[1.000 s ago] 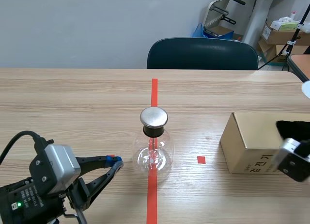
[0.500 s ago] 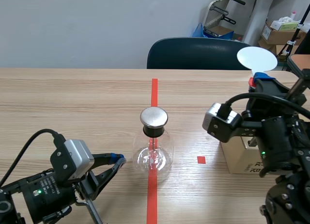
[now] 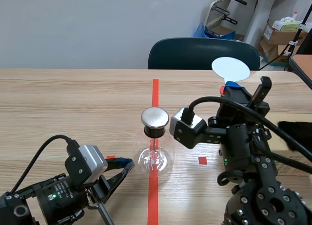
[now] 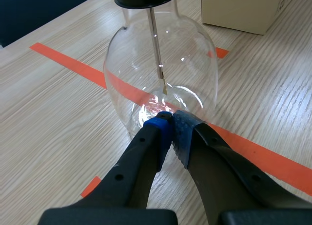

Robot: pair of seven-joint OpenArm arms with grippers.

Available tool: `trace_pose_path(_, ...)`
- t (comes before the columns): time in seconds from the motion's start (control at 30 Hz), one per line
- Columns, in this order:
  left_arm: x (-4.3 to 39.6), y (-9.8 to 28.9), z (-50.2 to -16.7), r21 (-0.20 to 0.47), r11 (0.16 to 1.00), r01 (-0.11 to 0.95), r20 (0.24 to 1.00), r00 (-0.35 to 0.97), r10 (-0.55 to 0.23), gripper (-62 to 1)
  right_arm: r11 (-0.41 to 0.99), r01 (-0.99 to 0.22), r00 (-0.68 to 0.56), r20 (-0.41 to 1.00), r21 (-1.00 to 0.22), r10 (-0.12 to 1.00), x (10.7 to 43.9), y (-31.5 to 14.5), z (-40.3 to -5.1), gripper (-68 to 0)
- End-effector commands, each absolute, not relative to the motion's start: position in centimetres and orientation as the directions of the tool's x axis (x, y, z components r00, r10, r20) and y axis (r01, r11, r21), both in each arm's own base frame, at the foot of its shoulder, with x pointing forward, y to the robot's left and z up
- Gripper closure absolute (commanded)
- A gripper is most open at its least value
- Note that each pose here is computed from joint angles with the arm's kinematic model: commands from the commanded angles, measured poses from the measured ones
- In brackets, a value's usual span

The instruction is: Do the electroscope experiment

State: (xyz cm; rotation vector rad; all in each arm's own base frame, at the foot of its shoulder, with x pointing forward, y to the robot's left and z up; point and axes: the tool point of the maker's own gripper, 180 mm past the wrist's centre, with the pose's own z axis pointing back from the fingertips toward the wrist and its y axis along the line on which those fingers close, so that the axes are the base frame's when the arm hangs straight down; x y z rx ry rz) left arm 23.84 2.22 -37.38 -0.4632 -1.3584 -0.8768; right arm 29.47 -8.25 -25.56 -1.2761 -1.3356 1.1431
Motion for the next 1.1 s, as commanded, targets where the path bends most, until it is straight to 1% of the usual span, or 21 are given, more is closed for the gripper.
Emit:
trace_pose_path(0.0,24.3,1.8,-36.3,0.195,0.620,0.760,0.970,-0.054,-0.238,-2.5,0.023,0.155,-0.020,0.021,-0.988,1.000,29.7,-8.5,-25.0,-0.9)
trace_pose_path(0.43,24.4,1.8,-36.1,0.197,0.620,0.759,0.970,-0.061,-0.234,-2.5,0.020,0.075,-0.037,0.017,-0.997,0.999,28.9,-7.4,-27.9,-0.9)
trace_pose_path(0.8,24.4,1.7,-36.1,0.197,0.620,0.759,0.970,-0.062,-0.233,-2.5,0.014,0.065,-0.087,0.008,-0.998,0.996,28.6,-6.6,-28.2,-0.9)
trace_pose_path(0.93,24.3,1.6,-35.7,0.197,0.620,0.760,0.973,-0.076,-0.217,-2.5,0.014,0.062,-0.089,0.008,-0.998,0.996,28.5,-6.6,-28.3,-0.9)
trace_pose_path(1.07,24.3,1.6,-35.7,0.197,0.620,0.760,0.973,-0.076,-0.216,-2.5,0.014,0.063,-0.089,0.008,-0.998,0.996,28.6,-6.6,-28.3,-0.9)
